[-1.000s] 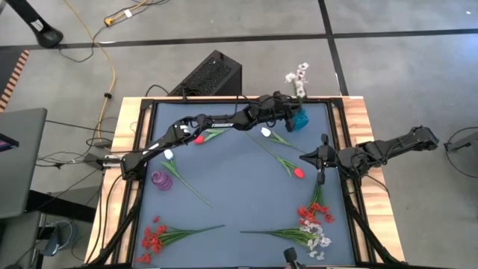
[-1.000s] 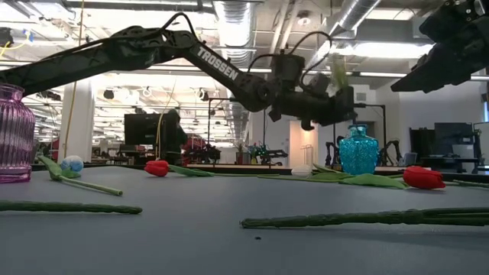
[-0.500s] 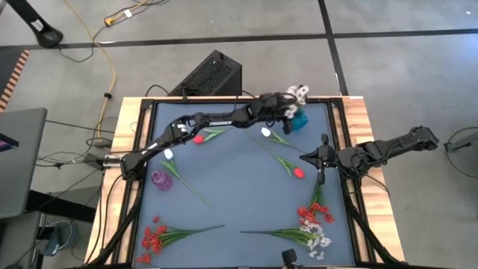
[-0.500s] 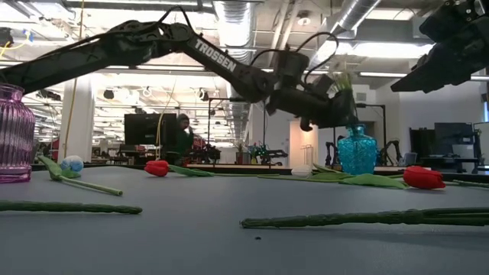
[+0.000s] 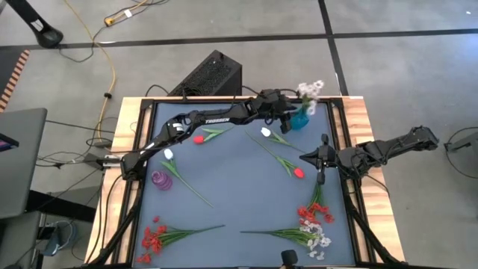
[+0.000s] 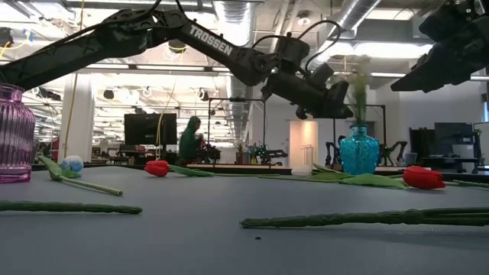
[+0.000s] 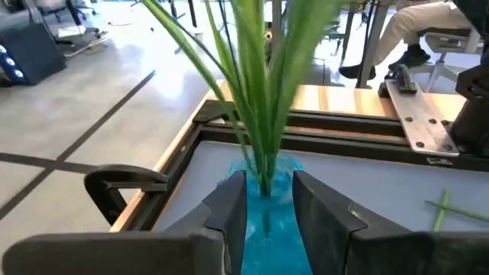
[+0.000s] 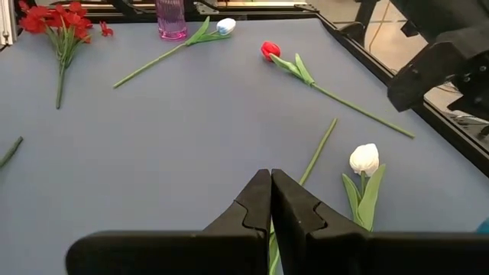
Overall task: Sort flowers into vase by color
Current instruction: Put the right white flower into the blue vase
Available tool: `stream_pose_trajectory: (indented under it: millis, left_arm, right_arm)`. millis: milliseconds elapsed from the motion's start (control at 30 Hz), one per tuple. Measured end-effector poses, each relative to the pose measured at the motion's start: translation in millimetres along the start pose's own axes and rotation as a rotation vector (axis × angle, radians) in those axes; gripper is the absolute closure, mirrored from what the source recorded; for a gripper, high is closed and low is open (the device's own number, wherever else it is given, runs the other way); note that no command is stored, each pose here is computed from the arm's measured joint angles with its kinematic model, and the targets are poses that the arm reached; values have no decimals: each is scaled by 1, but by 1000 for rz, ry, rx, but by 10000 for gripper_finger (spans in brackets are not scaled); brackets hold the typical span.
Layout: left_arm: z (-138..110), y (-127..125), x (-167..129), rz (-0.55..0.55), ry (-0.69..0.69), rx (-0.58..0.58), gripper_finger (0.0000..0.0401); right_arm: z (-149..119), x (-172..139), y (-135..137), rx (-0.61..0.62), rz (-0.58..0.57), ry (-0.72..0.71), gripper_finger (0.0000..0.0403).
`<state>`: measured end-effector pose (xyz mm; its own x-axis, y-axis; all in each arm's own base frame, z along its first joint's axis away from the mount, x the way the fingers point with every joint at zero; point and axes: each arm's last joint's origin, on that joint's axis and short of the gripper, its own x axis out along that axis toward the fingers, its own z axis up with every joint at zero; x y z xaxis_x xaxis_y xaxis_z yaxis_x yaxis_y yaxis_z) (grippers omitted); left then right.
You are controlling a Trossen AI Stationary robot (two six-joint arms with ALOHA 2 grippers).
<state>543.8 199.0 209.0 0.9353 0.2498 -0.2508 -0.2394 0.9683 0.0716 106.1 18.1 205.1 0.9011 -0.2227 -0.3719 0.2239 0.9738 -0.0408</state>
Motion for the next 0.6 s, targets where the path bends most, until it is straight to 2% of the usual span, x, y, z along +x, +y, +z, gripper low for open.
stream_pose_trajectory:
  millis: [233,400,600]
  left_arm:
    - [2,2,-6,-6,81,-8,305]
    - [12,2,-23,-24,212,-5,305]
    - [48,1,-68,-21,372,0,305]
  right_arm:
    - [0,0,0,1,1,-2,365]
    - [0,0,0,-2,1,3,365]
    - [0,0,0,-3,1,4,365]
